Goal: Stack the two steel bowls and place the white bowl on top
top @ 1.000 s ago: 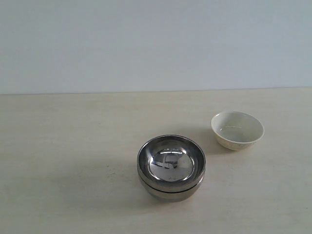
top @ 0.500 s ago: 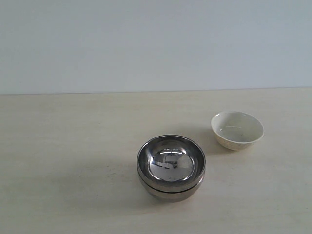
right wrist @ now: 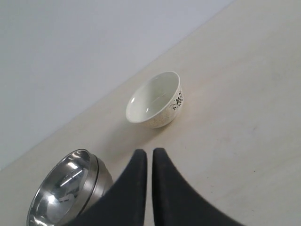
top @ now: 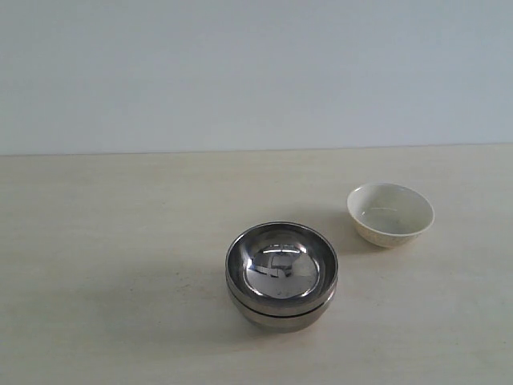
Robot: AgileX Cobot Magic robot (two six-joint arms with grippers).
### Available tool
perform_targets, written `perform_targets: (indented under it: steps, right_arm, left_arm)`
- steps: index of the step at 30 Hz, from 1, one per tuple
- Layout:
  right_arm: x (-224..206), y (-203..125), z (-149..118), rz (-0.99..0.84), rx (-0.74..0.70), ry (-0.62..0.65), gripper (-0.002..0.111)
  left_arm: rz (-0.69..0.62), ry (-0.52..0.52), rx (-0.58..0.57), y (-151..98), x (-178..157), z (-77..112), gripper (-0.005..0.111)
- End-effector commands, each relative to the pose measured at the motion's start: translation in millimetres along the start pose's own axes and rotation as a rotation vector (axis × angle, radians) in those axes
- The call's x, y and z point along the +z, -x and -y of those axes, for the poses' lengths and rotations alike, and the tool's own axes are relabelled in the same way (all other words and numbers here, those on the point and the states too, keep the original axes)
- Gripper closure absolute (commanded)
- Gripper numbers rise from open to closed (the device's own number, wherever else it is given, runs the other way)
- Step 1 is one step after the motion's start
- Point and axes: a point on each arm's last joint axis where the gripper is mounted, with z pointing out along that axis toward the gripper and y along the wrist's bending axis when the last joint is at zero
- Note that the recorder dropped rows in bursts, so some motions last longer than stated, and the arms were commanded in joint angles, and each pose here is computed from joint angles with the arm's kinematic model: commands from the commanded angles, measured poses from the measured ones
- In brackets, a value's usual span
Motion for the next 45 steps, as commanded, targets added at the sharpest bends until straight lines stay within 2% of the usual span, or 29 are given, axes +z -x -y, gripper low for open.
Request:
perform_targets:
  steps: [1, 21, 37, 41, 45]
  right_arm:
    - [-0.5, 3.1, -1.1, 0.037, -0.010, 0.012, 0.108]
    - [-0.6, 5.9, -2.1, 0.067, -0.003, 0.024, 0.108]
    - [-1.3, 11.7, -5.1, 0.127, 0.158, 0.067, 0.108]
    - [-2.8, 19.1, -7.6, 0.207, 0.158, 0.102, 0.108]
    - [-2.9, 19.4, -7.7, 0.213, 0.117, 0.099, 0.108]
  left_arm:
    - [0.009, 0.004, -0.012, -0.2, 0.2, -0.4, 0.103]
    - [0.009, 0.004, -0.012, -0.2, 0.2, -0.4, 0.103]
    - [0.009, 0.004, -0.012, -0.2, 0.2, -0.4, 0.103]
    - [0.009, 0.004, -0.012, -0.2, 0.2, -0.4, 0.103]
    - [0.009, 0.004, -0.012, -0.2, 0.2, -0.4, 0.103]
